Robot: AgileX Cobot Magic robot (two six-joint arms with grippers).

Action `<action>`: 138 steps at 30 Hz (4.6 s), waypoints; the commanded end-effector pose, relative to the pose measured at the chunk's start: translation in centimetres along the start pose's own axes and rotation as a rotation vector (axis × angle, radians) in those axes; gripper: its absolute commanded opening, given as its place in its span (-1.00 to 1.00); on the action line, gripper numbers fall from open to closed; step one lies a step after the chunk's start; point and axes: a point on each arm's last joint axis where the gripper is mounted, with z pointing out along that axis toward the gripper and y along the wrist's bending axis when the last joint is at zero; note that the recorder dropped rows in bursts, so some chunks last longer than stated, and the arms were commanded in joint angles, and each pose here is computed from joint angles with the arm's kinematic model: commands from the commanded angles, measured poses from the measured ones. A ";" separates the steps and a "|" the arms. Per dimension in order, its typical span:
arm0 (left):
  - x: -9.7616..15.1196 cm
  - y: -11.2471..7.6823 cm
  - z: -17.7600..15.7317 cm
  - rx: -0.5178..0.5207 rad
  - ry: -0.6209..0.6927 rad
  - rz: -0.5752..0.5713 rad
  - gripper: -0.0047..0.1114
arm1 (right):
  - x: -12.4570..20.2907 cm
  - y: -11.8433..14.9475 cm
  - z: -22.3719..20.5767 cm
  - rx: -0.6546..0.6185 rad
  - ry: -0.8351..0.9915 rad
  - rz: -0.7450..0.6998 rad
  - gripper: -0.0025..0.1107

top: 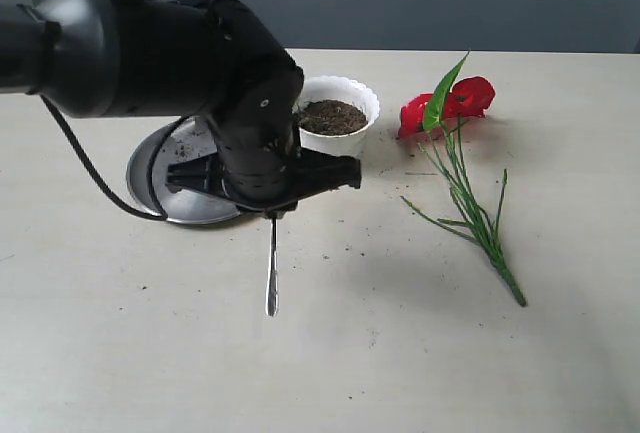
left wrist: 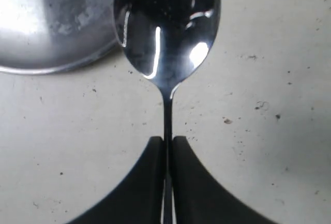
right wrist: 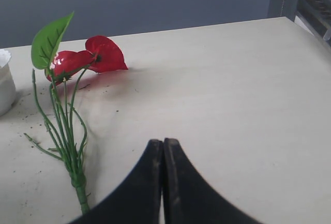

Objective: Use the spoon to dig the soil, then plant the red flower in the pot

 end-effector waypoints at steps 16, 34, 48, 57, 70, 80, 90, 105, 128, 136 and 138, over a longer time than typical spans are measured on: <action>-3.4 -0.5 -6.2 0.113 -0.295 0.160 -0.91 | -0.1 0.0 0.0 0.004 -0.017 -0.004 -0.96; -9.4 1.9 -7.8 0.300 -0.462 0.079 -0.91 | -0.1 0.0 0.0 0.004 -0.015 -0.004 -0.96; -12.6 -1.0 -5.3 0.295 -0.467 0.127 -0.91 | -0.1 0.0 0.0 0.005 -0.015 -0.006 -0.96; -14.5 -2.5 -4.7 0.304 -0.497 0.126 -0.91 | -0.1 0.0 0.0 0.005 -0.015 -0.006 -0.96; -14.5 -2.1 -4.0 0.143 -0.467 0.430 -0.91 | -0.1 0.0 0.0 0.004 -0.015 -0.003 -0.96; -14.2 -1.0 -3.7 -0.069 -0.406 0.898 -0.91 | -0.1 0.0 0.0 0.004 -0.015 -0.003 -0.96; -15.1 0.8 -4.2 -0.347 -0.390 1.060 -0.91 | -0.1 0.0 0.0 0.003 -0.017 -0.003 -0.96; -14.3 0.1 -4.9 -0.388 -0.325 1.419 -0.91 | -0.1 0.0 0.0 0.003 -0.015 -0.001 -0.96; -12.8 0.5 -4.3 -0.345 -0.084 1.923 -0.91 | -0.1 0.0 0.0 0.005 -0.016 -0.007 -0.96; -13.0 0.0 -4.4 -0.350 -0.149 1.999 -0.91 | -0.1 0.0 0.0 0.003 -0.013 -0.001 -0.96; -13.3 0.0 -4.4 -0.384 -0.163 2.012 -0.91 | -0.1 0.0 0.0 0.003 -0.013 -0.001 -0.96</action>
